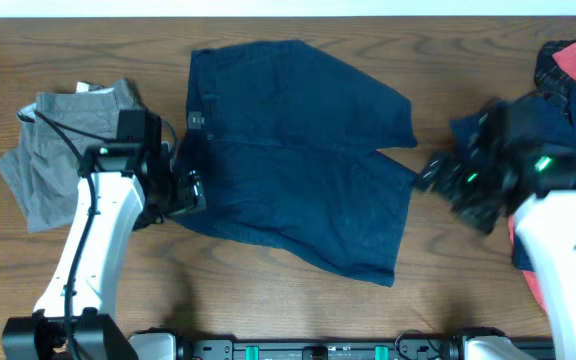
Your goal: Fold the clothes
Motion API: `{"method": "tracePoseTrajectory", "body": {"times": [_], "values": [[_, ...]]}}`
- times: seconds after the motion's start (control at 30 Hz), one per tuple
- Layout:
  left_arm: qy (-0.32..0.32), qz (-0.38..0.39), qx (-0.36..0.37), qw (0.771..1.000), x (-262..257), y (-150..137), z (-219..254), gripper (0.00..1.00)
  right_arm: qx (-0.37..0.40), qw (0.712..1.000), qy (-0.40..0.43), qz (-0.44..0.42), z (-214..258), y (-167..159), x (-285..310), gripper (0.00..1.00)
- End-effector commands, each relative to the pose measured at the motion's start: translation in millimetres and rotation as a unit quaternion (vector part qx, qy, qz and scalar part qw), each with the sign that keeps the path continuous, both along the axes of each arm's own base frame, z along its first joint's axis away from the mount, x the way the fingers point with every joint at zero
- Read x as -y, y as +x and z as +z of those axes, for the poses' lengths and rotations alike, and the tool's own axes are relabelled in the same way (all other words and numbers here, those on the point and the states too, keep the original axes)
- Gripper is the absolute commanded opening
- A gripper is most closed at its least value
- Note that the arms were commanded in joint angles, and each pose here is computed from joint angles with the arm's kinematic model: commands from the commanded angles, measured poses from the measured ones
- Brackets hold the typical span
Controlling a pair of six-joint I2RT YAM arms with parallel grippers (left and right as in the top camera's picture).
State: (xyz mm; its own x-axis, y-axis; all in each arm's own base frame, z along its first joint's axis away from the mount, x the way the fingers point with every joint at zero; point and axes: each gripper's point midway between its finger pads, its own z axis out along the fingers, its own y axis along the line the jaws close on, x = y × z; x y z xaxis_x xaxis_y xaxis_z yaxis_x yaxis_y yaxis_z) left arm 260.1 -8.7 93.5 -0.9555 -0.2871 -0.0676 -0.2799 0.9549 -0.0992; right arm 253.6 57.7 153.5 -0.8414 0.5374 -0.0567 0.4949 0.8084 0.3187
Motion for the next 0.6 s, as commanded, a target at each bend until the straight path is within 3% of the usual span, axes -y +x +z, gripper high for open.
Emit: {"method": "tracePoseTrajectory", "body": {"times": [0.0,0.33,0.43,0.57], "values": [[0.004,0.016,-0.014,1.000,-10,-11,-23,0.92,-0.037,0.998,0.048,-0.035,-20,-32,-34,0.99],[-0.106,0.065,0.030,0.992,-4,-2,-48,0.94,-0.102,0.992,0.060,-0.034,-81,-96,-105,0.94],[-0.102,0.063,0.034,0.992,-7,-1,-49,0.94,-0.097,0.992,0.057,-0.052,-89,-101,-113,0.91],[-0.087,-0.003,0.074,0.993,-9,13,-47,0.95,-0.082,0.992,0.050,-0.086,-98,-99,-115,0.88]]}}
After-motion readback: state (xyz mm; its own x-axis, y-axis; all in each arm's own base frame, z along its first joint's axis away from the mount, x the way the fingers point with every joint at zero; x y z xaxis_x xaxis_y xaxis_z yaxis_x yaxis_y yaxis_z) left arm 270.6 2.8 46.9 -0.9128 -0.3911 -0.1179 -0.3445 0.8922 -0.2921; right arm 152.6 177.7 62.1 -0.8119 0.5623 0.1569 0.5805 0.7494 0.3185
